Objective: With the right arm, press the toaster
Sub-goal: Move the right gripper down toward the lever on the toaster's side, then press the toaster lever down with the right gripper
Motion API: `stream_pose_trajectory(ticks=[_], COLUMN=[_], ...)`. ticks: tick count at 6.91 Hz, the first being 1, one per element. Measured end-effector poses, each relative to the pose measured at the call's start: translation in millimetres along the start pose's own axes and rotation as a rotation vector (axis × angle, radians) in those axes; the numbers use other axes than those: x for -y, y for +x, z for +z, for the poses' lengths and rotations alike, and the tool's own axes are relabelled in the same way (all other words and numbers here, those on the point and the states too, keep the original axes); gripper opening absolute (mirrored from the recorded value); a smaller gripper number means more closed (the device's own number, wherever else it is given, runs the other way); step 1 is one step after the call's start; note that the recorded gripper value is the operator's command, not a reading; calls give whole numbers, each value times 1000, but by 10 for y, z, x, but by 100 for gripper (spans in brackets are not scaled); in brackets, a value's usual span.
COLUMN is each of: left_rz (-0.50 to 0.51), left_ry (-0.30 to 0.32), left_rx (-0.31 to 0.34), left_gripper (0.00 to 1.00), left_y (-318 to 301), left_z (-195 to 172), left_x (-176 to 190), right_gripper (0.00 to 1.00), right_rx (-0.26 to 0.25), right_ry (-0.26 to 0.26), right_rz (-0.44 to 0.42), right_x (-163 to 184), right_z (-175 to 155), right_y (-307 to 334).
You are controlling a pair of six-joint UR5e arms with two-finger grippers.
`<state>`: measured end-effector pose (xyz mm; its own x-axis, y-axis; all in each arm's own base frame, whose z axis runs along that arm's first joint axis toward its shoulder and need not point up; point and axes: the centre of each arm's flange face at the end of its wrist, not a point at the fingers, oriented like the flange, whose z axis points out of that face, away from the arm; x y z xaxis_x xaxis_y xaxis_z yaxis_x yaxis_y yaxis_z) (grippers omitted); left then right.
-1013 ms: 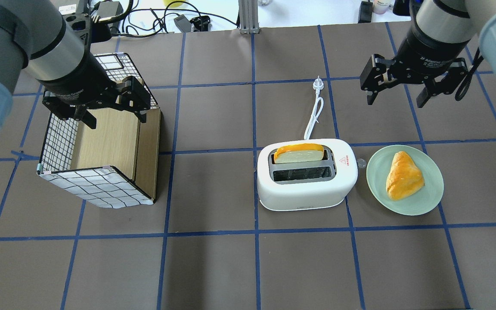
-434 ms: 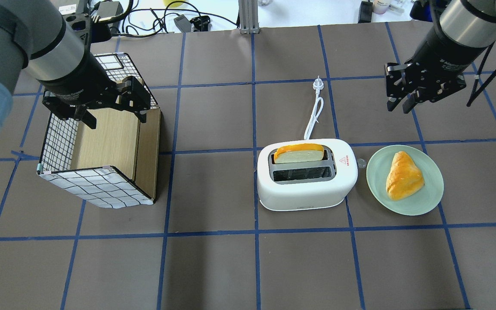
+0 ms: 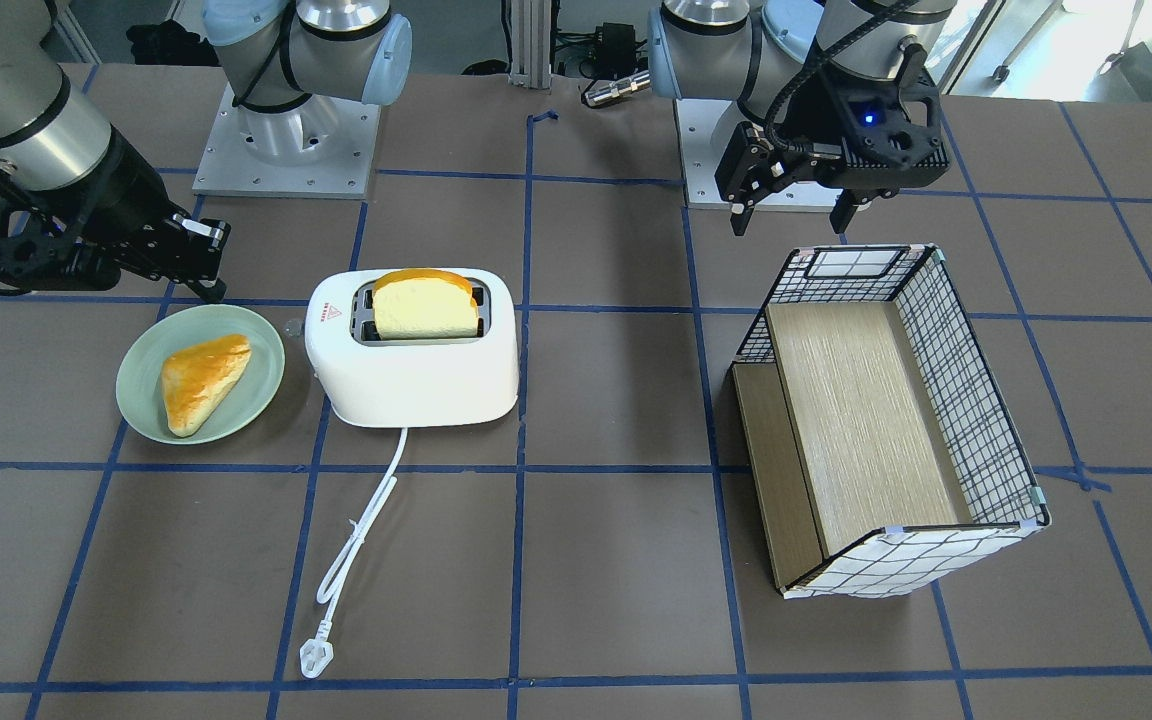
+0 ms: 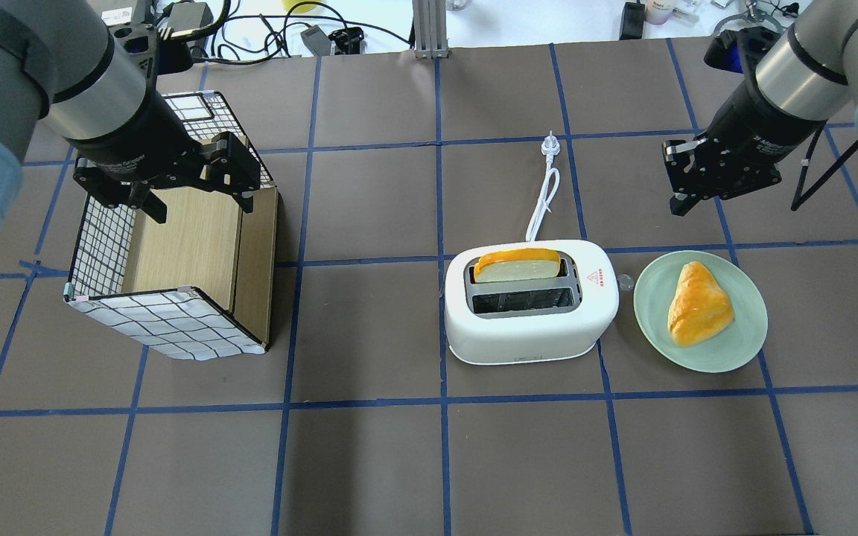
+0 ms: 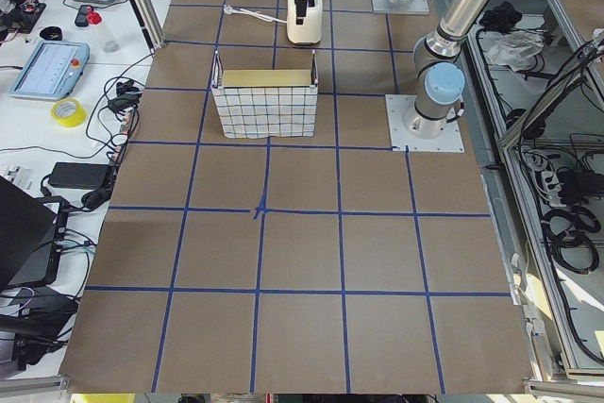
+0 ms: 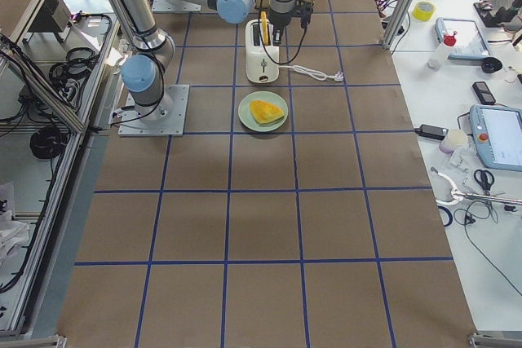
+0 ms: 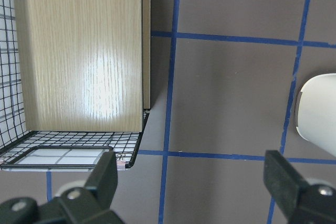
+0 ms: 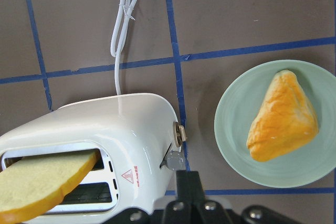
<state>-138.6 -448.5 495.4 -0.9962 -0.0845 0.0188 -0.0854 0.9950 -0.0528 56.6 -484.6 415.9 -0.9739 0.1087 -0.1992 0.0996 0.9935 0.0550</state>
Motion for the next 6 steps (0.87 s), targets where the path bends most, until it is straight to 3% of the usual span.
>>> stream_pose_trajectory(ticks=[6], left_rz=[0], left_ry=[1], left_rx=[0], left_gripper=[100], left_y=[0], left_z=[-6], left_x=[1], right_gripper=[0], right_rx=[198], right_ry=[-69], right_rz=[35], right_x=[-168], right_z=[728], right_y=[331])
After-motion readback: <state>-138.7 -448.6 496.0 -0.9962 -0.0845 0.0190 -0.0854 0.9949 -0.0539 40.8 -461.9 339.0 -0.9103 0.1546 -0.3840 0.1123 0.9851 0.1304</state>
